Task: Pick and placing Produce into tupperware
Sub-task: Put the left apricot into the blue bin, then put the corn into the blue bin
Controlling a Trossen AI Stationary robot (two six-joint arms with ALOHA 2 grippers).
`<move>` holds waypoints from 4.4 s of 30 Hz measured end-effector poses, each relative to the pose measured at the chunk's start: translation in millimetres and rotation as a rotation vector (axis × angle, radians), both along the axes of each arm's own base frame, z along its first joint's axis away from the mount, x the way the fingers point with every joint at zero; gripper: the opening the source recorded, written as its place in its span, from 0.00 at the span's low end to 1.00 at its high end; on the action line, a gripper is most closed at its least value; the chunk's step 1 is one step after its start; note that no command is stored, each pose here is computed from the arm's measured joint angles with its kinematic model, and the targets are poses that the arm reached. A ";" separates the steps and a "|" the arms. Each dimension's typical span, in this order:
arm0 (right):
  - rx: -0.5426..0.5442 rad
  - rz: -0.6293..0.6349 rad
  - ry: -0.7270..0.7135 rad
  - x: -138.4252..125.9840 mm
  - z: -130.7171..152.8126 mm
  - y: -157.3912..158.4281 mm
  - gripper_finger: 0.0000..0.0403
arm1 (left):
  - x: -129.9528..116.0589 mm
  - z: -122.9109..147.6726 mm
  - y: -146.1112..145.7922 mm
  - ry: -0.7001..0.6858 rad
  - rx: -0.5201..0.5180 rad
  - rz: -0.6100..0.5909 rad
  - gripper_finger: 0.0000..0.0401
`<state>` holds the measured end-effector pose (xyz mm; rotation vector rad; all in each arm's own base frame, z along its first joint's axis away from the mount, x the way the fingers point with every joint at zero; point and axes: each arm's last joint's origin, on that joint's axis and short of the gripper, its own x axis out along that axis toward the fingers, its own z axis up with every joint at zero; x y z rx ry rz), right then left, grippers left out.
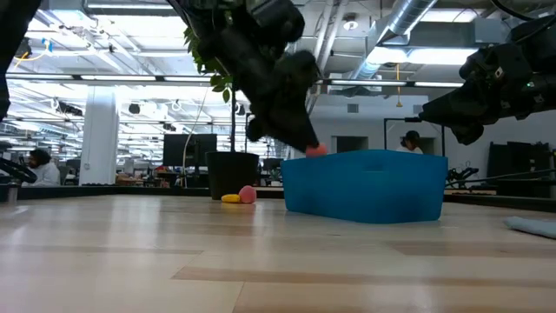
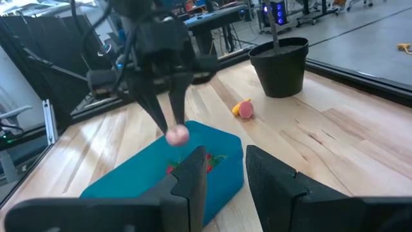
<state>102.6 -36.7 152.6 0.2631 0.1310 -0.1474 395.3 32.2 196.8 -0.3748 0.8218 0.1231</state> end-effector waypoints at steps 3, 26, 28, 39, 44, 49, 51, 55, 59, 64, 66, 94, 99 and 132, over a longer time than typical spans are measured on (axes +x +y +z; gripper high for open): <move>0.000 0.000 0.000 0.0 0.0 0.0 0.33 | 2.2 -9.2 0.1 0.023 0.002 -0.011 0.24; 0.000 0.000 0.000 0.0 0.0 0.0 0.33 | -38.2 45.3 -19.6 0.118 0.431 -0.260 0.45; 0.000 0.000 0.001 0.0 -0.1 0.0 0.33 | -46.4 52.5 -21.5 0.154 0.511 -0.302 0.44; 0.000 0.000 0.000 0.0 0.0 0.0 0.33 | -77.5 51.5 1.0 0.413 0.491 -0.263 0.42; 0.000 0.000 0.000 0.0 0.0 0.0 0.33 | -79.1 50.3 12.1 0.433 0.541 -0.314 0.42; 0.000 0.000 0.000 0.0 0.0 0.0 0.33 | -78.1 45.0 21.2 0.418 0.471 -0.390 0.42; 0.000 0.000 0.000 0.0 0.1 0.0 0.33 | -76.7 36.2 27.3 0.442 0.416 -0.399 0.42; 0.000 0.000 0.000 0.0 0.1 0.0 0.33 | -77.9 16.3 34.9 0.566 0.382 -0.445 0.42; 0.000 0.000 0.001 0.0 0.0 0.0 0.33 | -75.4 10.5 40.7 0.568 0.399 -0.484 0.42; 0.000 0.000 0.000 0.0 0.1 0.0 0.33 | -75.0 6.9 51.4 0.569 0.419 -0.511 0.42; 0.000 0.000 0.001 0.0 0.0 0.0 0.33 | -75.1 4.0 57.1 0.574 0.407 -0.500 0.42; 0.000 0.000 0.000 0.0 0.1 0.0 0.33 | -70.1 8.8 85.4 0.426 0.374 -0.464 0.42; 0.000 0.000 0.001 0.0 0.0 0.0 0.33 | -64.6 15.1 83.9 0.364 0.276 -0.365 0.42; 0.000 0.000 0.000 0.0 0.1 0.0 0.33 | -52.7 -13.9 91.0 0.552 0.294 -0.478 0.42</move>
